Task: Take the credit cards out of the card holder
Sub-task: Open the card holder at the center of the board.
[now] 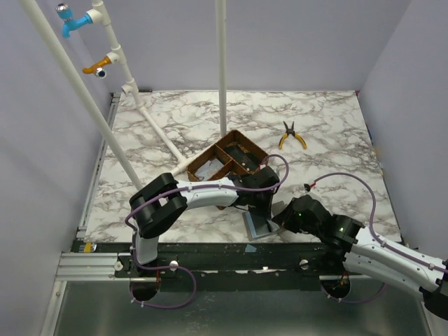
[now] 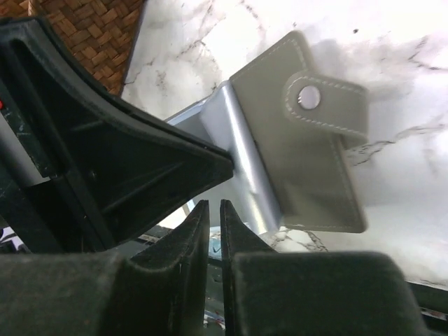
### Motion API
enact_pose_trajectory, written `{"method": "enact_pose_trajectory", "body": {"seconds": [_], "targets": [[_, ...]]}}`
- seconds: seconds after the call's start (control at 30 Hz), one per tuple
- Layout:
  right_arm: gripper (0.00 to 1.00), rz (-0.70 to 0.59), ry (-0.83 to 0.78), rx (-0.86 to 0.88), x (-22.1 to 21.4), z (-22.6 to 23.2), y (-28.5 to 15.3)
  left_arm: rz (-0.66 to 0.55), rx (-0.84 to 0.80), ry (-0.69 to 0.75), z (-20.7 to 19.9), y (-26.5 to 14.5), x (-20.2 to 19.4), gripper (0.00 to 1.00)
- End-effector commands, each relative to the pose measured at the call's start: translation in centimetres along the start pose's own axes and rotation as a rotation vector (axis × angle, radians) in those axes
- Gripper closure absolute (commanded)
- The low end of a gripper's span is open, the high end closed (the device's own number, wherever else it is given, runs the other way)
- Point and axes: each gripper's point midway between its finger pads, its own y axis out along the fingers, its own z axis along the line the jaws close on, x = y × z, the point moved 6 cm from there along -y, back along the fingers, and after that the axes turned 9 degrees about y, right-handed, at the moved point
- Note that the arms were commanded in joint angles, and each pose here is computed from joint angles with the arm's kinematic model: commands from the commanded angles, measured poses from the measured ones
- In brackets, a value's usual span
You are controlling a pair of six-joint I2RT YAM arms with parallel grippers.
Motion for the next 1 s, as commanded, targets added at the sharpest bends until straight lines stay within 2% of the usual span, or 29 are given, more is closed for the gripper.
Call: {"method": "enact_pose_trajectory", "body": {"seconds": [0.0, 0.3, 0.5, 0.8, 0.97], "targets": [[0.87, 0.063, 0.042, 0.078, -1.0, 1.0, 0.7, 0.007, -0.017, 0.016, -0.3, 0.2, 0.8, 0.97], [0.91, 0.090, 0.030, 0.022, -1.8, -0.5, 1.9, 0.002, -0.015, 0.013, 0.1, 0.4, 1.3, 0.97], [0.94, 0.004, 0.028, -0.132, -1.0, -2.3, 2.4, -0.013, -0.015, 0.022, 0.2, -0.5, 1.4, 0.95], [0.97, -0.099, 0.061, -0.178, 0.3, -2.3, 2.4, -0.071, 0.019, 0.054, 0.6, -3.5, 1.0, 0.77], [0.95, -0.137, 0.060, -0.158, 0.9, -1.8, 2.5, -0.077, 0.038, 0.042, 1.5, -4.5, -0.2, 0.75]]}}
